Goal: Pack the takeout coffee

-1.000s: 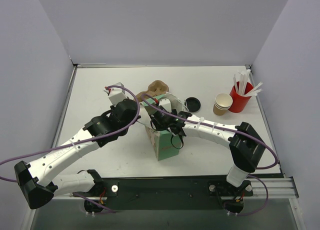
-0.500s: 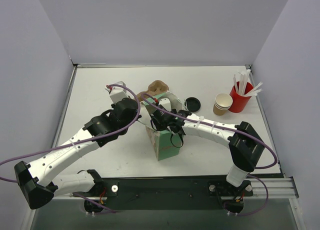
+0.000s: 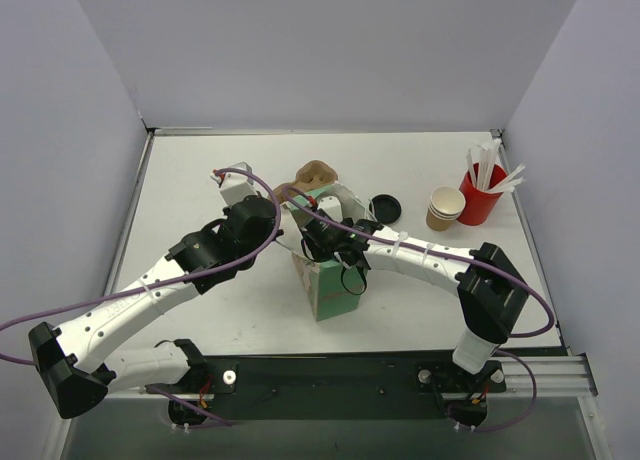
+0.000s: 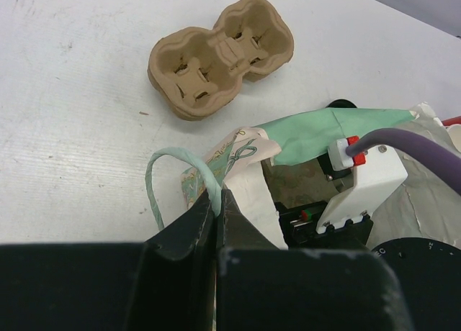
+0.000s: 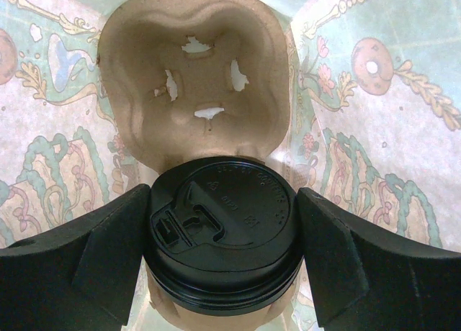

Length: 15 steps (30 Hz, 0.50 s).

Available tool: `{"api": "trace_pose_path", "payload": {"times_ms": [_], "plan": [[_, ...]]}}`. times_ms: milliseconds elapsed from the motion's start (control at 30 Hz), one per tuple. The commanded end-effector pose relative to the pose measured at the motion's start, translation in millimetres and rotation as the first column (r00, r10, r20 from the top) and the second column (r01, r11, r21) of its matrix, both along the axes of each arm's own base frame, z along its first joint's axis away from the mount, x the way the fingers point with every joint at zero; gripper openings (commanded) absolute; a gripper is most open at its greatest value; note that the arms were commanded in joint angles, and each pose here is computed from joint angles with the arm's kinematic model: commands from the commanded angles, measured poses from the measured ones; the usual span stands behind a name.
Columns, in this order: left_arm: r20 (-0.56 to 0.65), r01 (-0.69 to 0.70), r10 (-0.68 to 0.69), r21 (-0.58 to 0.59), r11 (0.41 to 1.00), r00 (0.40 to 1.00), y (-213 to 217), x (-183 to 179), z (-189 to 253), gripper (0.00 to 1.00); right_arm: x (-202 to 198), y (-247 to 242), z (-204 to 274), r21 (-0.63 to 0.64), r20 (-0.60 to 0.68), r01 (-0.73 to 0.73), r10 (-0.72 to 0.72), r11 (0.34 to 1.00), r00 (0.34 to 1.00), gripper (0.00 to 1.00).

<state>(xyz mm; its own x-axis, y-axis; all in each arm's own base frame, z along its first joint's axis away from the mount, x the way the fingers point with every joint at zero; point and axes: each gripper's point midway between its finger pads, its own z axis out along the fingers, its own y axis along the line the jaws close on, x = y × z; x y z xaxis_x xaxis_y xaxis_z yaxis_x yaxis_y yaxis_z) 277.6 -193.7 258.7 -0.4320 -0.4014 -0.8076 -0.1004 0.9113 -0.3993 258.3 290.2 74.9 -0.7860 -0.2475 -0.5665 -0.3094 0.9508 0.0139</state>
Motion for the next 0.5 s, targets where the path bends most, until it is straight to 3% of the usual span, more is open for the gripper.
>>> {"api": "trace_pose_path", "payload": {"times_ms": [0, 200, 467], "plan": [[0.065, -0.01, 0.013, -0.041, 0.999, 0.998, 1, 7, 27, 0.0, -57, -80, -50, -0.332, -0.251, -0.064, -0.022, 0.941, 0.968, 0.53], [0.066, -0.004, 0.007, -0.045, 0.999, 0.998, -1, 8, 28, 0.0, -53, -77, -42, -0.327, -0.24, -0.066, -0.016, 0.943, 0.971, 0.63], [0.073, 0.013, -0.009, -0.054, 0.998, 0.997, -4, 7, 29, 0.0, -48, -75, -35, -0.334, -0.234, -0.057, -0.024, 0.941, 0.972, 0.66]]}}
